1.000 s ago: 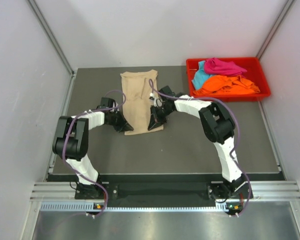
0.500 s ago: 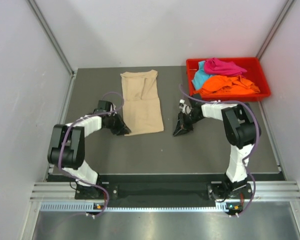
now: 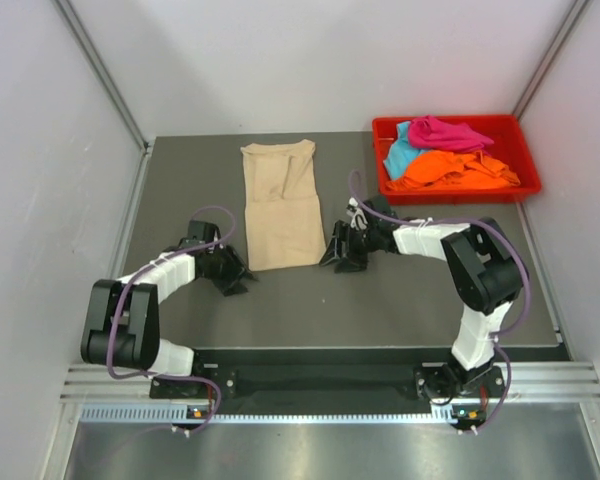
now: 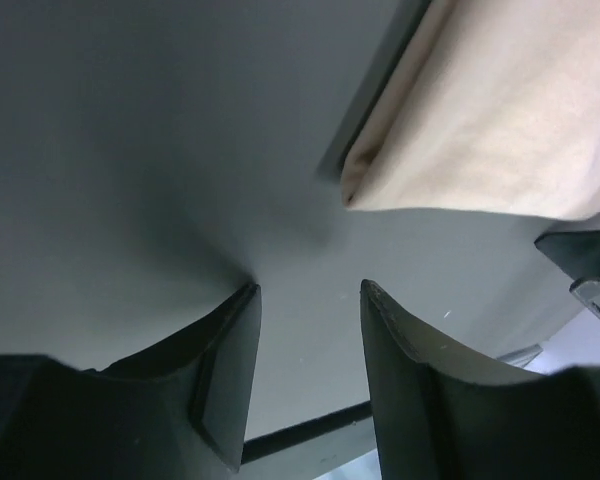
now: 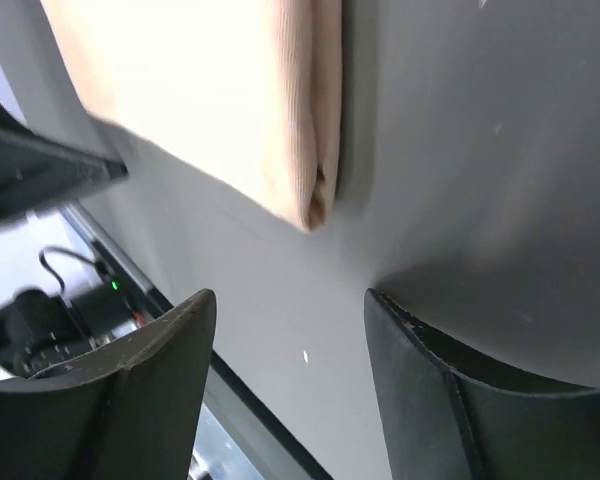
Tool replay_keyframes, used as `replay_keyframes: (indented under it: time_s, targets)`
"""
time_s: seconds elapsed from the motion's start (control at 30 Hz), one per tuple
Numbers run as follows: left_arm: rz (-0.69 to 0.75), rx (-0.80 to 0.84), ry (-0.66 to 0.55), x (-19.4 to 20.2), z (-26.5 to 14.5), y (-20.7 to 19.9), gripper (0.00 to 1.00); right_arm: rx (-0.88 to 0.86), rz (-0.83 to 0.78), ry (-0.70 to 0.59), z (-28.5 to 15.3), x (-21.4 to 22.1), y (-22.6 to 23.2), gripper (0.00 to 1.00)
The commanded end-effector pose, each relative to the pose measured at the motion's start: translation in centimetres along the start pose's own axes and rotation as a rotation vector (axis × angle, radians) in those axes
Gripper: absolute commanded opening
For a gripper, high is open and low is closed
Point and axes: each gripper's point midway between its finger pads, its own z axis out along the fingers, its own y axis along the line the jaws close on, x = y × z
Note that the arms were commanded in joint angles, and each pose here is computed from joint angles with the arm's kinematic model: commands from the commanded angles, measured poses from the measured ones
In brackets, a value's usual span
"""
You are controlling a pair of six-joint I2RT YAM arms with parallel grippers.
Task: Fold and stack the t-shirts
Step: Fold the tshirt
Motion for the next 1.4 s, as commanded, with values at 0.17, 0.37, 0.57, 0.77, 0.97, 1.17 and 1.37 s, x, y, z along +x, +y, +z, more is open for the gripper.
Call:
replay_keyframes:
  time_s: [0.17,0.37,0.57,0.77,0.97,1.17,1.37]
  targets:
    - [-0.154,-0.078,-0.06,-1.4,2.1,1.7,0.52,0.087,0.109,-0.153,1.9,-3.1,-0.7,0.53]
    - [-0.233,-0.149,-0.073,-1.7,2.8,2.9,0.54,0.065,0.154,-0.134,3.1,-2.7,-1.0,0.47]
    - [-0.283,-0.181,-0.101,-2.6,3.2,3.7,0.55,0.067,0.208,-0.145,3.6,-2.6,-1.4,0.42]
    - [-0.298,-0.196,-0.091,-3.2,4.2,4.1,0.49,0.081,0.218,-0.147,3.8,-2.6,-1.6,0.4]
    - [-0.295,-0.183,-0.08,-3.6,4.9,3.9,0.3,0.092,0.226,-0.134,4.2,-2.5,-2.1,0.39]
    - [-0.285,-0.19,-0.06,-3.2,4.8,4.1,0.0,0.101,0.205,-0.119,4.6,-2.8,-2.2,0.31]
    - [-0.225,-0.168,-0.075,-3.0,2.5,3.1,0.0,0.125,0.077,-0.096,3.9,-2.7,-2.2,0.0]
